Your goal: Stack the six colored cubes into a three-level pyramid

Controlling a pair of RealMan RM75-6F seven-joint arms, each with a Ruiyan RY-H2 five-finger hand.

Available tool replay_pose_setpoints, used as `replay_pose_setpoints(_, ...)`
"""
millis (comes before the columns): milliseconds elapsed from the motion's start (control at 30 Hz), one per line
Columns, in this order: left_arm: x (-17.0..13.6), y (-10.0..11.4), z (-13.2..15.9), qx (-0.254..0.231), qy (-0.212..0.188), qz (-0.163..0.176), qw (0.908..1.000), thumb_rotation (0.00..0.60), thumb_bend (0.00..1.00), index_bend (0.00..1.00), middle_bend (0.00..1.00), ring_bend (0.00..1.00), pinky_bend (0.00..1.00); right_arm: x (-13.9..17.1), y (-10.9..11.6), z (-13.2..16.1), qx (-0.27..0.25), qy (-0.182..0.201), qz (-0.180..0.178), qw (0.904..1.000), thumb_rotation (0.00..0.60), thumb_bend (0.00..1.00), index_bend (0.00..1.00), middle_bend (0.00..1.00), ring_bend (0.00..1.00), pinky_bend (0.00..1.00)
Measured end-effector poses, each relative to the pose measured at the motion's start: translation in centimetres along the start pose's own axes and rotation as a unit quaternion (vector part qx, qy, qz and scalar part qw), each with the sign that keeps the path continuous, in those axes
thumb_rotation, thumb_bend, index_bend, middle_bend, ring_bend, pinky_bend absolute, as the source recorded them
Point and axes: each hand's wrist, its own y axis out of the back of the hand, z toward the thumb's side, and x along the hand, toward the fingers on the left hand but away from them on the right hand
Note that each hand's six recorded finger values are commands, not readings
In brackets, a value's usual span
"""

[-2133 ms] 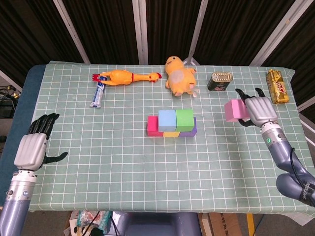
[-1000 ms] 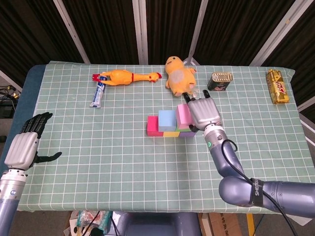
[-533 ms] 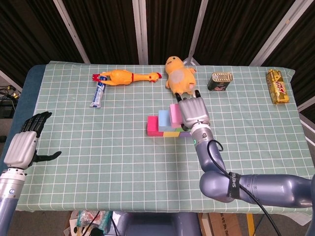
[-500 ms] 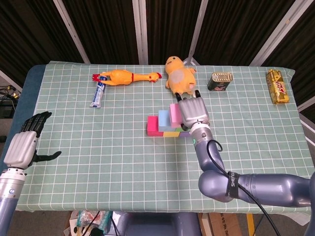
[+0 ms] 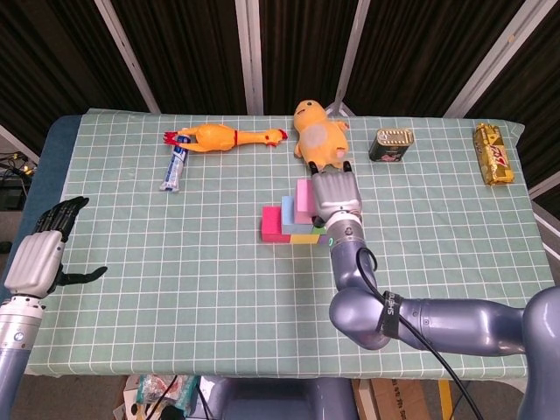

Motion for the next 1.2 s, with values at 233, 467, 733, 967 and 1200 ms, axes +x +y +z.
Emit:
replay_pose_setpoints(233,0.02,-0.07,0.02,-0.001,-0.001,-0.001,1.0,0.6,0.11,0.0,0.03,0.0,0.05,-0.24,-0.33,0.1,0.005,-0.001,0.0,1.0,0.6,0.31,0.0,0.48,0.38,0.07)
replay_pose_setpoints(467,0.06,-0.06,-0.06,-0.003,0.0,-0.001,1.0,0.6,0.11,0.0,0.03,0.0,0.05,-0.36,-0.46,0.14,0.011,0.003,-0.002,0.9999,0.6,0.31,0.0,0.48,0.38,0.07)
replay_pose_setpoints(733,0.05,-0.06,-0.03,-0.002,-0.001,0.0,1.0,0.6,0.11,0.0,0.03,0.0,0.05,-0.35,-0.25,-0.07,0.012,0.003,-0.006,0.9999,0.6,0.31,0.0,0.47,0.38,0.07)
replay_pose_setpoints(967,0.02,-0.04,0.01,-0.002,-0.002,0.001,1.0,0.6,0.11,0.0,0.03,0.0,0.05,-0.5,-0.39,-0.4,0.011,0.001,-0.004,0.9999,0.6,0.31,0.0,0.47,0.38,0.07)
replay_pose_setpoints(1200,0.06,-0.06,-0.11,0.0,0.001,0.001,1.0,0.6,0.11,0.0,0.03,0.0,0.05,-0.73,-0.54,-0.79,0.014,-0.001,-0.004,0.9999,0.6,0.31,0.0,0.48,0.38,0.07)
